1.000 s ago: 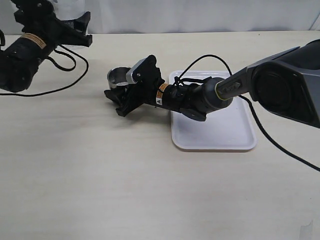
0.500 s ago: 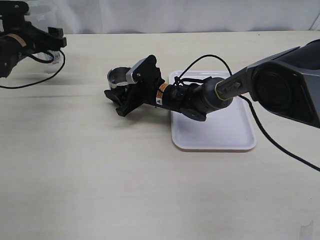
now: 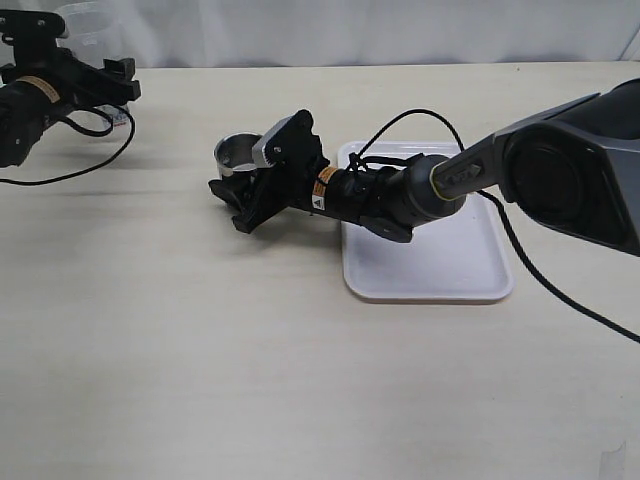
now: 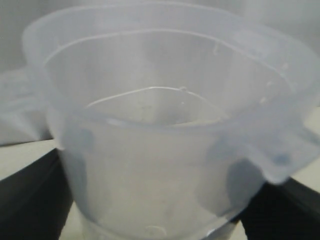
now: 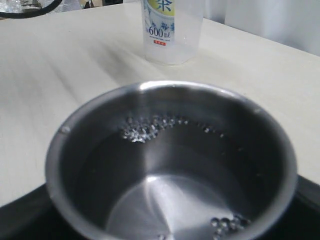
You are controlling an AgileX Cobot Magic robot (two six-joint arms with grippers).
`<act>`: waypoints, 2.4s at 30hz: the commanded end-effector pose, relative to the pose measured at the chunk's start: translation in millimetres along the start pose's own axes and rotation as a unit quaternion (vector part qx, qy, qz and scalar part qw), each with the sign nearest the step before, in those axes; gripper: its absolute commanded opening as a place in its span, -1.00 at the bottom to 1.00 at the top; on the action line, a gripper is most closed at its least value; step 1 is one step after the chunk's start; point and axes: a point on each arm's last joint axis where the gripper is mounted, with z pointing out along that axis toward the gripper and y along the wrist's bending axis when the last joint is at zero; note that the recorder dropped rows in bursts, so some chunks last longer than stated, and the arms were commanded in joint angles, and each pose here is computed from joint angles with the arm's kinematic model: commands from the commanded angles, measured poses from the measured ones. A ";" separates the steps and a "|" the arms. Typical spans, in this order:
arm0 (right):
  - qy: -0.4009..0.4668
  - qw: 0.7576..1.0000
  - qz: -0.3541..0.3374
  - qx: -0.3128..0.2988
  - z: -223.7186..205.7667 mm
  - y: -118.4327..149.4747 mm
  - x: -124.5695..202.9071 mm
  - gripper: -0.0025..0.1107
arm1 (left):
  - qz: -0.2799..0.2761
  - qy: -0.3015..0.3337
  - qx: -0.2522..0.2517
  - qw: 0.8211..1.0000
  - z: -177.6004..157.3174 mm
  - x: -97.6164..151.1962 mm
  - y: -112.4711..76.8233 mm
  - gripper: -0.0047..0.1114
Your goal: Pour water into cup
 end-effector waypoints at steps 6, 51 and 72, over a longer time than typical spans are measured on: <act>-0.005 1.000 -0.005 -0.001 -0.4 -0.4 -3.7 -0.40 | -0.003 -0.001 0.001 1.000 -0.1 -1.6 -0.6 0.73; -0.005 1.000 -0.005 -0.001 -0.4 -0.4 -3.7 -0.40 | 0.006 -0.064 -0.065 0.996 -320.1 -116.6 -33.7 0.80; -0.005 1.000 -0.005 -0.001 -0.4 -0.4 -3.7 -0.40 | -0.009 -0.078 -0.135 0.988 -425.7 -111.1 -37.6 0.80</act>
